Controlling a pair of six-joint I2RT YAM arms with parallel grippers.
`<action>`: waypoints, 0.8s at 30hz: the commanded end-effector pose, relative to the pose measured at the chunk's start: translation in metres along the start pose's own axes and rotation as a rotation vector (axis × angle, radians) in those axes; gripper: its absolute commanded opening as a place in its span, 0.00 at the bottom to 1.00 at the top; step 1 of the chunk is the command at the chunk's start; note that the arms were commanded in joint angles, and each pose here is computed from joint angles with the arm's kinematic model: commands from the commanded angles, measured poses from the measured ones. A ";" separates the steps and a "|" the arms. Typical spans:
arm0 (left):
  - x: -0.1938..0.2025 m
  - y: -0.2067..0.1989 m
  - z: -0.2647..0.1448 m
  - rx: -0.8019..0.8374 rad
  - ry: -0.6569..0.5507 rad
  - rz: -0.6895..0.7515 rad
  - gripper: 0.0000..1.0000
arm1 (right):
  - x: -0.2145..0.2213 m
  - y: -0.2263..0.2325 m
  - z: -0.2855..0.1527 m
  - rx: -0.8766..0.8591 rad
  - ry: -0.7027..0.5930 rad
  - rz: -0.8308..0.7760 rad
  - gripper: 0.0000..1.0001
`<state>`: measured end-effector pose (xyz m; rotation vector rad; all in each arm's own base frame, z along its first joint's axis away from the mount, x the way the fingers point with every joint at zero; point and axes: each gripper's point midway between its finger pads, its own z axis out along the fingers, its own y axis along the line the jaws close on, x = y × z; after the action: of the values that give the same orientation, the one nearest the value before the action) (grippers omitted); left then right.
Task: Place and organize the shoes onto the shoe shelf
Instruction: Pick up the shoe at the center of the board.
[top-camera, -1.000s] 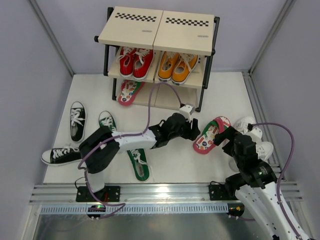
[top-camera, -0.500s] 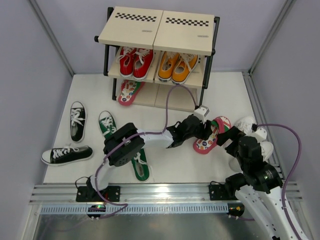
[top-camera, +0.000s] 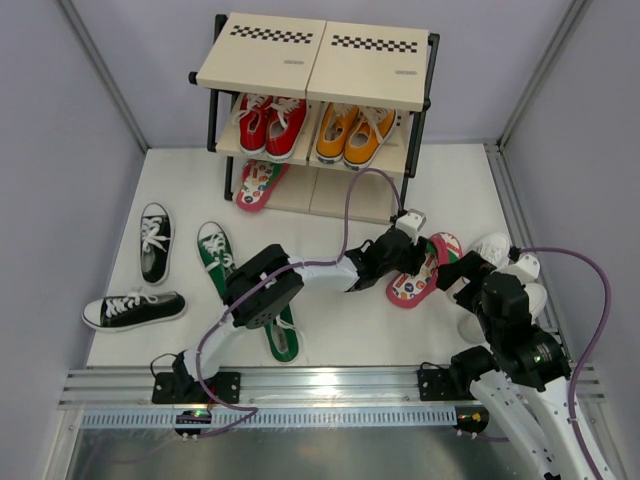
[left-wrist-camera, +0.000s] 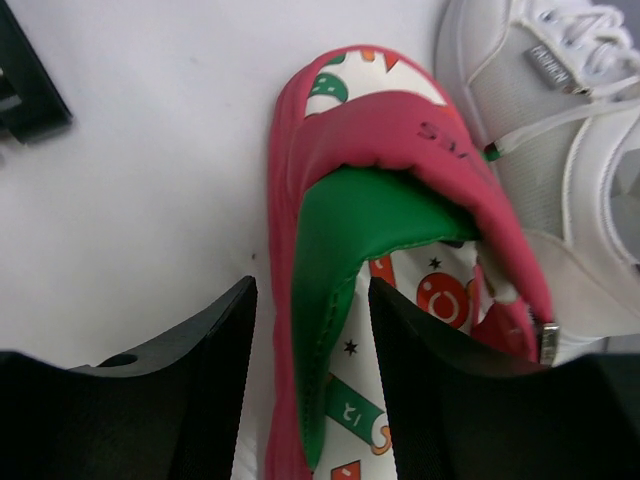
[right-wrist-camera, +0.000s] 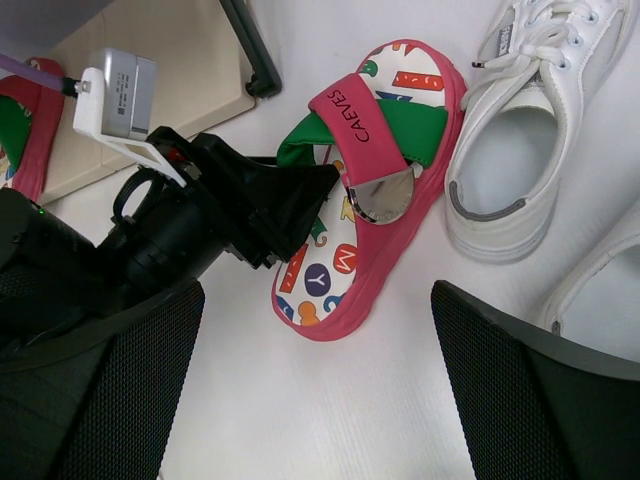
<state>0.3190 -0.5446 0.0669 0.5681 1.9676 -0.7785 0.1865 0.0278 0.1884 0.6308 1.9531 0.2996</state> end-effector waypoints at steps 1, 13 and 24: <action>-0.008 0.004 0.000 -0.035 -0.028 0.029 0.51 | -0.016 0.003 -0.006 -0.009 -0.056 -0.002 1.00; -0.019 0.018 -0.016 -0.105 -0.105 -0.037 0.00 | -0.010 -0.001 -0.001 0.006 -0.045 -0.002 0.99; -0.051 0.044 -0.123 -0.223 -0.091 -0.025 0.00 | -0.013 0.031 0.016 -0.084 -0.001 -0.093 0.99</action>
<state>0.2920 -0.4485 0.0848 0.4839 2.0370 -0.5925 0.1987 0.0346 0.1885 0.5570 1.9807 0.2816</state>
